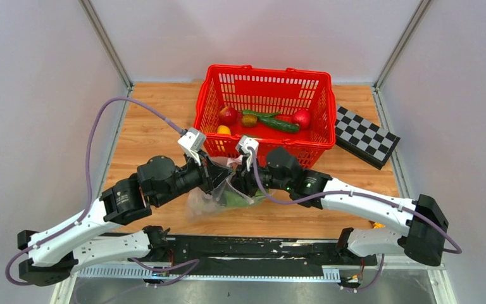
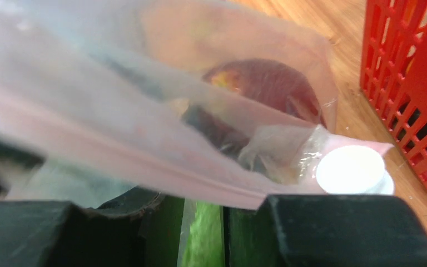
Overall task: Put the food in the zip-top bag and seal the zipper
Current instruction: Place the fake fruit in the zipper food storage bag.
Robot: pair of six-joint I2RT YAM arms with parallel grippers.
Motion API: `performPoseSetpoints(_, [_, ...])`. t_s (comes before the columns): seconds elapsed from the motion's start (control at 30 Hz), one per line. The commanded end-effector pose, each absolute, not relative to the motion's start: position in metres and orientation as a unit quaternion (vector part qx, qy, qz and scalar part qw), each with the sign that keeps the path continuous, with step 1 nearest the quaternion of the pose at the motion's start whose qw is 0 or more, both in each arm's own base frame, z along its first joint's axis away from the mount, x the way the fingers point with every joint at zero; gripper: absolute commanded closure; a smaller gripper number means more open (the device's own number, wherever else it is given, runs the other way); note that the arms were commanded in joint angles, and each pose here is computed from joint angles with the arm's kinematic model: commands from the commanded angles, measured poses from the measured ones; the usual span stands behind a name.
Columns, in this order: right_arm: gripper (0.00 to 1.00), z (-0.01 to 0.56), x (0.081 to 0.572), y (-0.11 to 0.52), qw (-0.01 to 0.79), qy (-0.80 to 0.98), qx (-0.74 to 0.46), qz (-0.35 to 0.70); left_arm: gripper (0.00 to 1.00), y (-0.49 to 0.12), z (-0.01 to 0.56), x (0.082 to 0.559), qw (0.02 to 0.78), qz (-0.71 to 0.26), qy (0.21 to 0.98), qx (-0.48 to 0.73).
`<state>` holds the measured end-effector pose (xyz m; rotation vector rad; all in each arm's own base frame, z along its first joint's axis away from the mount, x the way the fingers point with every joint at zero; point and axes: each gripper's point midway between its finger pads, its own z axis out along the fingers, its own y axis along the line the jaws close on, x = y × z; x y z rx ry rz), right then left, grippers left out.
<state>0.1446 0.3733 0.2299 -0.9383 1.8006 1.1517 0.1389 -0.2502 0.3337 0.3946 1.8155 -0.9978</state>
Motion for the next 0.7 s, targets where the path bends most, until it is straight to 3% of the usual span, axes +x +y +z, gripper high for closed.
performPoseSetpoints(0.0, [0.7,0.261,0.169,0.385,0.461,0.699,-0.343,0.427,1.0,-0.259,0.378,0.128,0.516,-0.476,0.691,0.173])
performPoseSetpoints(0.23, [0.52,0.271,0.159,0.38,0.47,0.674,-0.352,0.449,1.0,-0.236,0.365,0.145,0.535,-0.43,0.717,0.12])
performPoseSetpoints(0.4, [0.52,0.286,0.145,0.376,0.468,0.649,-0.349,0.488,1.0,-0.223,0.363,0.15,0.549,-0.417,0.718,0.094])
performPoseSetpoints(0.67, [0.49,0.322,0.125,0.336,0.491,0.625,-0.384,0.469,1.0,-0.189,0.34,0.163,0.557,-0.344,0.754,0.045])
